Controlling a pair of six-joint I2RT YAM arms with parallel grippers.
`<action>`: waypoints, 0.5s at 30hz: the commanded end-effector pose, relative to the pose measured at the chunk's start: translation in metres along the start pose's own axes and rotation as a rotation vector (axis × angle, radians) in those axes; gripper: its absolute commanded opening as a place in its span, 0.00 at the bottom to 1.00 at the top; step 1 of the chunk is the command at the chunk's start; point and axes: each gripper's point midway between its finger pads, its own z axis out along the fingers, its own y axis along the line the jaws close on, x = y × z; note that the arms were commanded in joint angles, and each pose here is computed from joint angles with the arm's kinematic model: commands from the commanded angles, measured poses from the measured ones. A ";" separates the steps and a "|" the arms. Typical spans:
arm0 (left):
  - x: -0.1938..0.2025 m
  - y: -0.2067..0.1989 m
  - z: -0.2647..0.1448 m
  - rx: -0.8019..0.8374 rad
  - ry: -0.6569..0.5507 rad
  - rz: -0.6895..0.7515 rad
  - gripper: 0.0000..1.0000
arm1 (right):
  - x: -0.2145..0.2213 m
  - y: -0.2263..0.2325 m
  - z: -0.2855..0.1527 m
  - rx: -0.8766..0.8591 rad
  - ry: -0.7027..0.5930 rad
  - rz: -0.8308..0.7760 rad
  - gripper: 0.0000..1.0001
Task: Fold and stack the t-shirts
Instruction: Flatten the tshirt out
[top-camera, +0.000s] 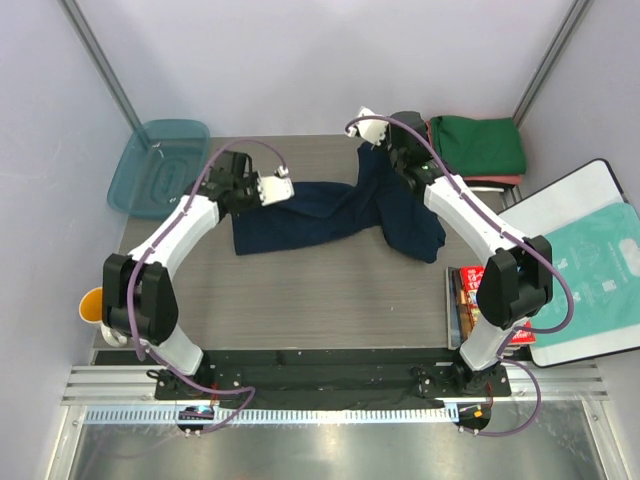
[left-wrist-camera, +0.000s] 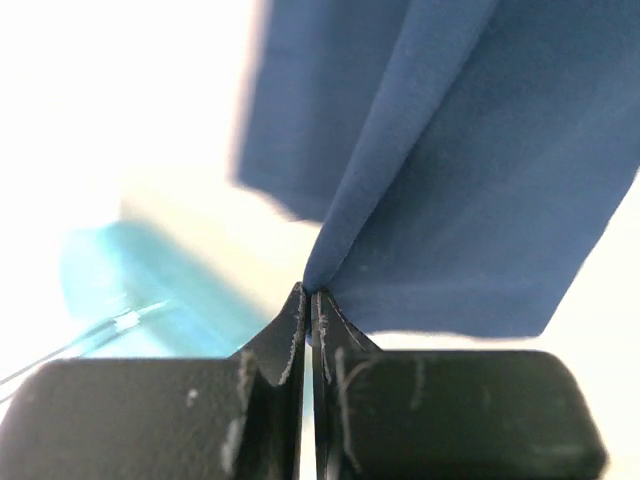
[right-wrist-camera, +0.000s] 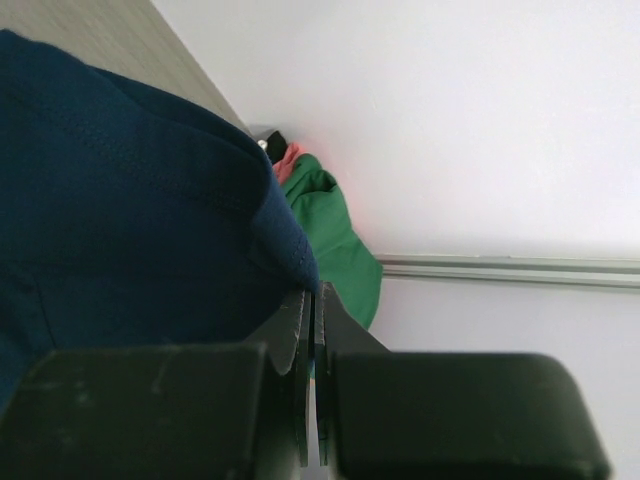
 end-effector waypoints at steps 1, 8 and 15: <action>-0.004 0.062 -0.048 -0.164 0.011 0.059 0.00 | -0.028 -0.075 -0.021 0.229 -0.078 0.037 0.01; -0.027 0.158 -0.127 -0.432 -0.020 0.118 0.00 | -0.053 -0.198 -0.077 0.527 -0.168 0.139 0.01; -0.059 0.164 -0.214 -0.524 -0.134 0.168 0.00 | -0.066 -0.232 -0.167 0.460 -0.317 0.156 0.01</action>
